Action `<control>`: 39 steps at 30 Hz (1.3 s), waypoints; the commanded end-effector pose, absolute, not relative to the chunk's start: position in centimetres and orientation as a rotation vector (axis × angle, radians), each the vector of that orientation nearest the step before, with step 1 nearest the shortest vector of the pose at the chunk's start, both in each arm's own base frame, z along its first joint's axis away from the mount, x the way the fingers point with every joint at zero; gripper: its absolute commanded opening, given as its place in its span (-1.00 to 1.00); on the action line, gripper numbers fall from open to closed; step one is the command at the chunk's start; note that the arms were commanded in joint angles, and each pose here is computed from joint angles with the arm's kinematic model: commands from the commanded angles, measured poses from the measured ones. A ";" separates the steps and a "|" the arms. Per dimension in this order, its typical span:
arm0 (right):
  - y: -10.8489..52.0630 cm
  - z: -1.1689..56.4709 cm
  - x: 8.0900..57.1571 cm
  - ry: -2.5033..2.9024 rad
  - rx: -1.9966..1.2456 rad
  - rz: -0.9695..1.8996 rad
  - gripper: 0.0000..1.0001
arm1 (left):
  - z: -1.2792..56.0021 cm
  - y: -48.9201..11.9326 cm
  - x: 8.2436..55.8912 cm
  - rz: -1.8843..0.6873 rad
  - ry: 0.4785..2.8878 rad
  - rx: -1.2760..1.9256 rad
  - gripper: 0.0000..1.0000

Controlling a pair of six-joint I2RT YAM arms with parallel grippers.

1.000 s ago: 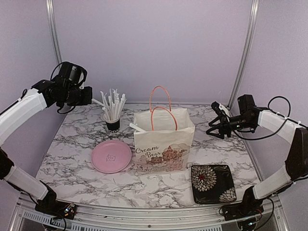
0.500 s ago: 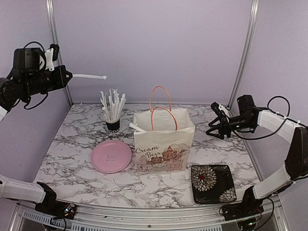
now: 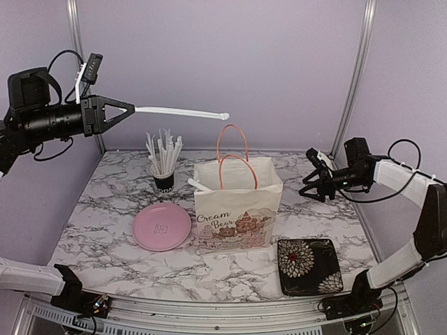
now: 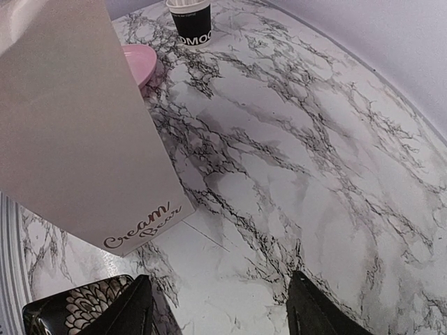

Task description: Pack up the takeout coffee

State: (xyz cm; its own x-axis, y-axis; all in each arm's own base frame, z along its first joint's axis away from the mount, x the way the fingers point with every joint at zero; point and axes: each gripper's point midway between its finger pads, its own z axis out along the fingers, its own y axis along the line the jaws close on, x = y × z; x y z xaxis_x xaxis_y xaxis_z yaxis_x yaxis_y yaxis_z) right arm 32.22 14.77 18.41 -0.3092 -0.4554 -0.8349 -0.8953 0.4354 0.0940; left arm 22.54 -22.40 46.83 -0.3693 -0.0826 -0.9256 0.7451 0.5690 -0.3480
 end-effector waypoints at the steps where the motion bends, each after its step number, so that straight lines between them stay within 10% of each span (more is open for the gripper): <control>1: 14.9 19.2 32.5 1.911 -1.158 0.713 0.26 | 47.5 -25.5 19.9 -1.110 1.663 0.710 -1.00; 30: 14.9 18.8 32.5 1.920 -1.175 0.701 0.26 | 33.0 -38.3 26.1 -0.917 2.045 0.927 -1.00; 39: 15.0 18.9 32.4 1.917 -1.175 0.705 0.26 | 34.4 -35.6 28.1 -0.675 2.027 0.856 0.01</control>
